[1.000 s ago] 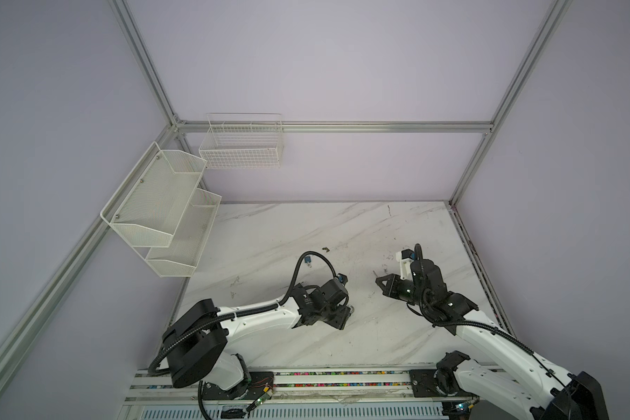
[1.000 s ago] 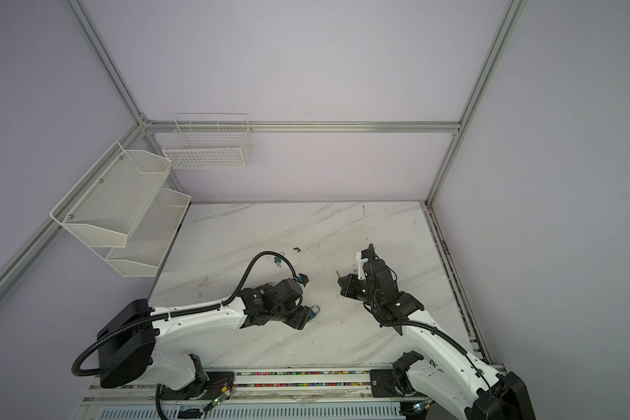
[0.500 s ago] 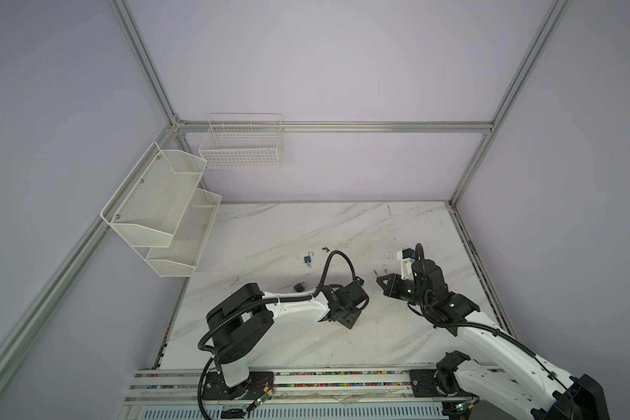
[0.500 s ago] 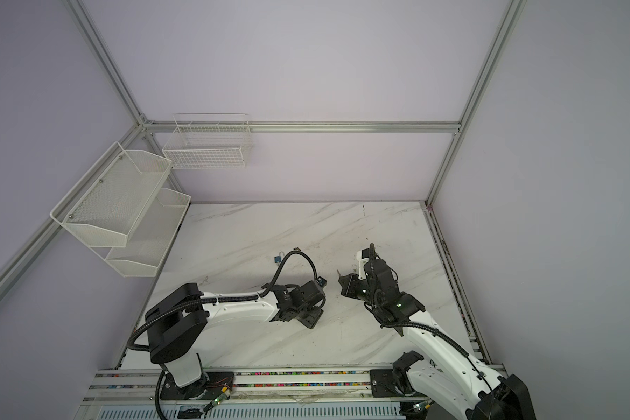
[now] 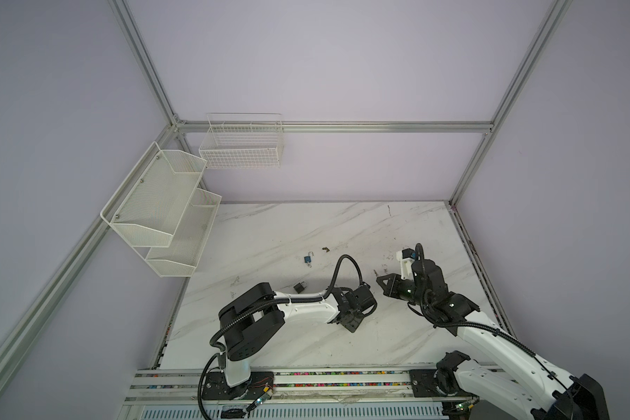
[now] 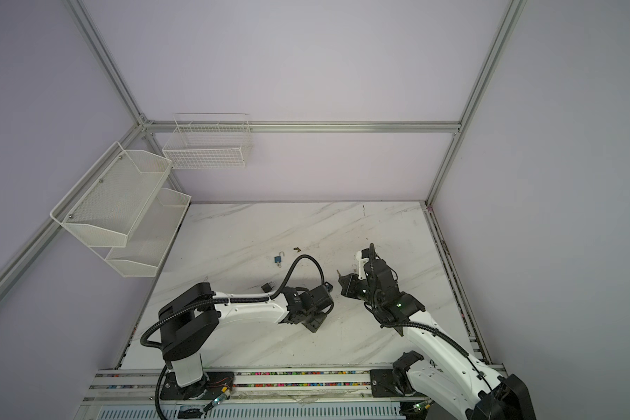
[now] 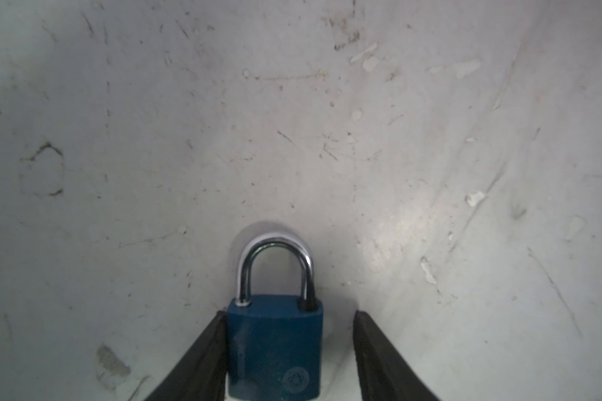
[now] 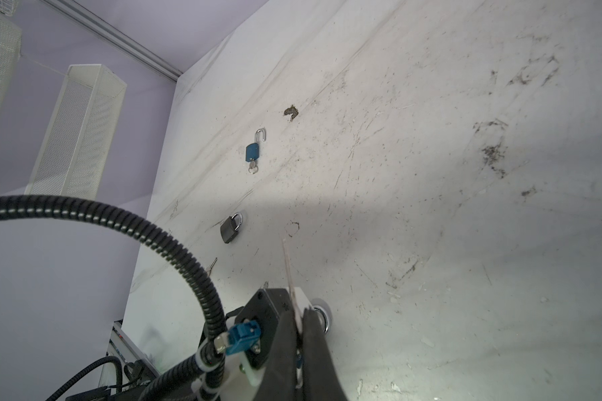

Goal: Unlock with the key
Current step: 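Lower the open left gripper over a blue padlock while the right gripper lowers the key, then close the left gripper on the blue padlock body and lift it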

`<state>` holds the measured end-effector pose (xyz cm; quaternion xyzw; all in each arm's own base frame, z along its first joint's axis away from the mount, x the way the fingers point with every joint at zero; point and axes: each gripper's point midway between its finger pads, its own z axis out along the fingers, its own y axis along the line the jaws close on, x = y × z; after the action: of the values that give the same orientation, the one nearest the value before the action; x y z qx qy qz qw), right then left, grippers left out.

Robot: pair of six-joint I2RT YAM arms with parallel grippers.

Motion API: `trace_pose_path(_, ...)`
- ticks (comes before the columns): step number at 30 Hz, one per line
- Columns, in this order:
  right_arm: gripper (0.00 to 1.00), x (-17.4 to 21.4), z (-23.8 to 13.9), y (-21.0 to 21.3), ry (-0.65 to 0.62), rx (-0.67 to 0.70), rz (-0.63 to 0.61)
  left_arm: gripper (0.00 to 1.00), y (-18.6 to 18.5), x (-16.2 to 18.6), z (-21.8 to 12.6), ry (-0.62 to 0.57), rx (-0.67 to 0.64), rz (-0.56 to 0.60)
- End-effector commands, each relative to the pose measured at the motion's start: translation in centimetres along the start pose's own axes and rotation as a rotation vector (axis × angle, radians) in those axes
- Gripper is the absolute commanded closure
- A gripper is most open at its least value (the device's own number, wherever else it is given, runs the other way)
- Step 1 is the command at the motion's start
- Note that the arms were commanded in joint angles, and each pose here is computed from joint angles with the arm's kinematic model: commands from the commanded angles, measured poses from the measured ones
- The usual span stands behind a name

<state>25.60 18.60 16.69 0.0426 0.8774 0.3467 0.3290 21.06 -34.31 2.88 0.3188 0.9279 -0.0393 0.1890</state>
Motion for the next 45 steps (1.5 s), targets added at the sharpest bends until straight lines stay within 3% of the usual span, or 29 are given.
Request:
trace_pose_path(1,1.0,-0.3,-0.1,0.3,-0.005,-0.008,-0.017,0.43,-0.5,-2.4,-0.9,-0.037,-0.017,-0.047)
trace_pose_path(9,1.0,-0.3,-0.4,0.4,-0.013,-0.013,-0.017,0.47,0.4,-1.5,-0.1,0.018,-0.083,-0.079)
trace_pose_path(25,1.0,-0.5,-0.6,0.5,-0.019,-0.018,-0.016,0.52,0.1,0.4,-0.2,0.091,-0.051,-0.088)
trace_pose_path(45,1.0,-1.0,-1.1,1.2,-0.026,-0.029,-0.009,0.66,1.2,-0.7,-0.9,0.044,-0.103,-0.201)
